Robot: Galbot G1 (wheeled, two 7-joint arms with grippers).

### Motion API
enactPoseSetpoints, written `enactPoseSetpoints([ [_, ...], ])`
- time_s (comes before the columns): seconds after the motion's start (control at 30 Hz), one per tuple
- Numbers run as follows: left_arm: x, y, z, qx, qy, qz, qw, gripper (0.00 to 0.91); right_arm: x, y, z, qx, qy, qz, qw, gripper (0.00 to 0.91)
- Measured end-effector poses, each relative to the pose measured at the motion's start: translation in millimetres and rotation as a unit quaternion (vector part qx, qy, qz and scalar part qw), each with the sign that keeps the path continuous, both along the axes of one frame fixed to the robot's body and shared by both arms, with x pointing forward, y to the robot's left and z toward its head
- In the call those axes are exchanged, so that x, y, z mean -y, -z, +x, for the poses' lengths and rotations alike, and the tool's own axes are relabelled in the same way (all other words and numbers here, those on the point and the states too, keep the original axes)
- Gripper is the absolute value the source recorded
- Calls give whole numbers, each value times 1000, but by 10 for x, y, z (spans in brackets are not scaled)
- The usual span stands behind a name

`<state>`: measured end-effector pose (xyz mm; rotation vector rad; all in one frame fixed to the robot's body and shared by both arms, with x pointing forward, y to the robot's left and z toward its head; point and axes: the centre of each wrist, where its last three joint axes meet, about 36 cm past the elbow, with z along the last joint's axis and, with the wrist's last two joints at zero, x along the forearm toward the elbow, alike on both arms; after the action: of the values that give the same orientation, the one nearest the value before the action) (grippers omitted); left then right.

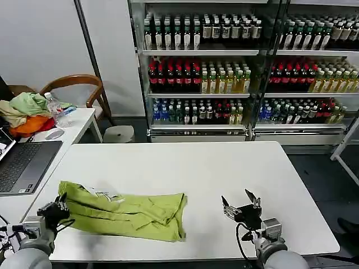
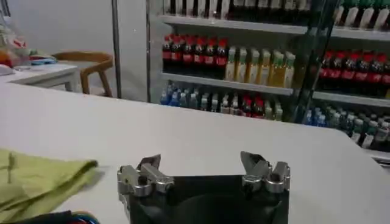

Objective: Fold and organize the clothes.

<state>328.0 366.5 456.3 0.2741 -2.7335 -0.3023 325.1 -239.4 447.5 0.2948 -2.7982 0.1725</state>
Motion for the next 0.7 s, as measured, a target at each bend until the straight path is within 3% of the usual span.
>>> enactPoseSetpoints([
  [0.2,416,-53,-60,11,57,-27,998,40,34,-23,-17,2,5,-3,1000,907],
  [0.7,1382,164,-134,5,215,-122,969,50,88,-18,-28,2,17,-6,1000,907],
])
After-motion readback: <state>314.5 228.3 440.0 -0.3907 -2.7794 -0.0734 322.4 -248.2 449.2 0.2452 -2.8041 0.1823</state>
